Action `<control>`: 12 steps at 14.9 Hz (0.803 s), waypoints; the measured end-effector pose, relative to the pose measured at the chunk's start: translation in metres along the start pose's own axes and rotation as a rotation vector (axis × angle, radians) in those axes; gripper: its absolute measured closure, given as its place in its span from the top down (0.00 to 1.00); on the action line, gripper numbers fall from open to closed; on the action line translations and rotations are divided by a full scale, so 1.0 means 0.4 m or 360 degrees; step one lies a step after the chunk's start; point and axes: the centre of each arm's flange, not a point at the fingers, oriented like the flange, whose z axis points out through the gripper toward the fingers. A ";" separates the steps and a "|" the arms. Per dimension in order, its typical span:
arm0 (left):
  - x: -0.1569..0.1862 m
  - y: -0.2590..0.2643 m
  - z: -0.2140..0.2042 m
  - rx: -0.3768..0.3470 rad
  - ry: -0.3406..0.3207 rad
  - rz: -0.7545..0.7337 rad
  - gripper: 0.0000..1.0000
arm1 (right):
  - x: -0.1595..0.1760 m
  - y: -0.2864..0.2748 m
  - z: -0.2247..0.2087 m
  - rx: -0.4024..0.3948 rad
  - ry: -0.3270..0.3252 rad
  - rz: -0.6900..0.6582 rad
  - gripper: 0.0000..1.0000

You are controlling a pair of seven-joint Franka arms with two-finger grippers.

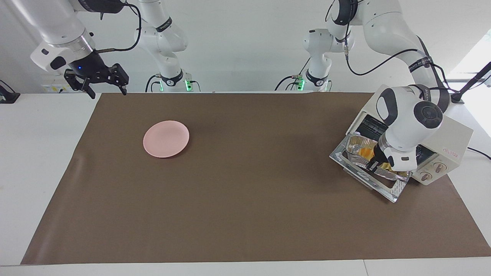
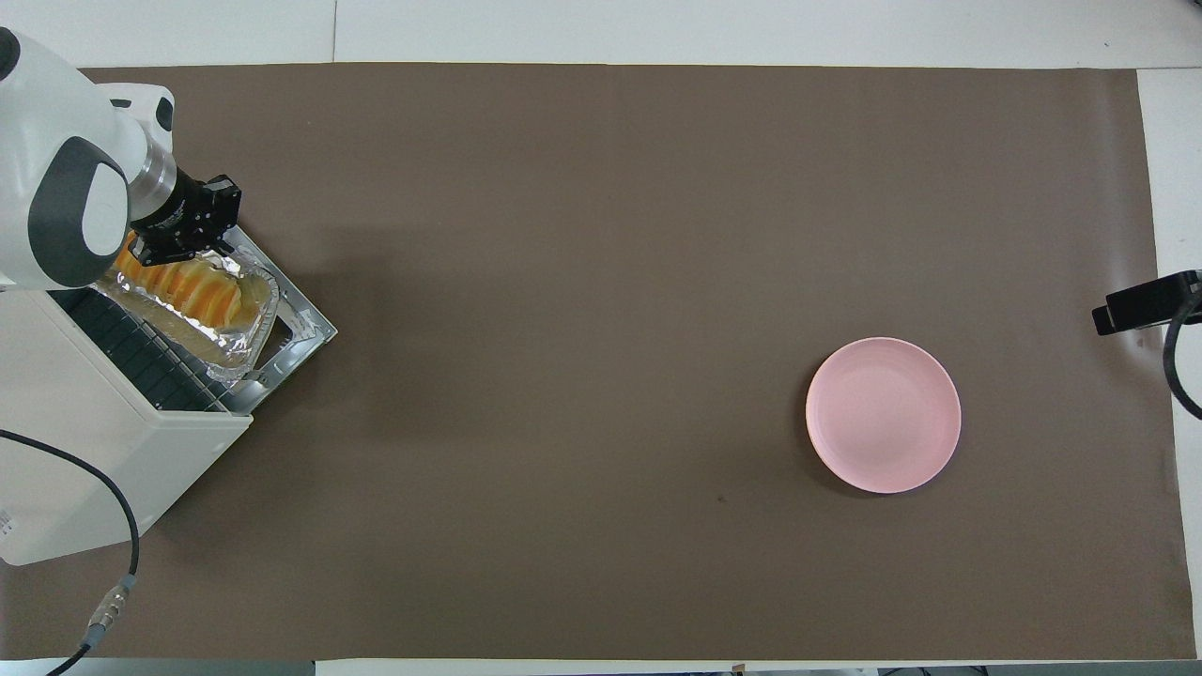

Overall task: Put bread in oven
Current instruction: 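Push the foil tray into the oven with the left gripper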

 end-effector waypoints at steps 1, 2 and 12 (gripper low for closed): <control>0.003 -0.002 -0.003 0.0007 0.0014 0.0014 0.02 | 0.000 0.000 0.000 0.0000 0.0000 0.0000 1.00; 0.007 -0.005 -0.007 0.0010 0.0027 0.0024 0.02 | 0.000 0.000 0.000 0.0000 0.0000 0.0000 1.00; 0.035 -0.028 -0.062 0.0051 0.0020 0.0047 0.02 | 0.000 0.000 0.000 0.0000 0.0000 0.0000 1.00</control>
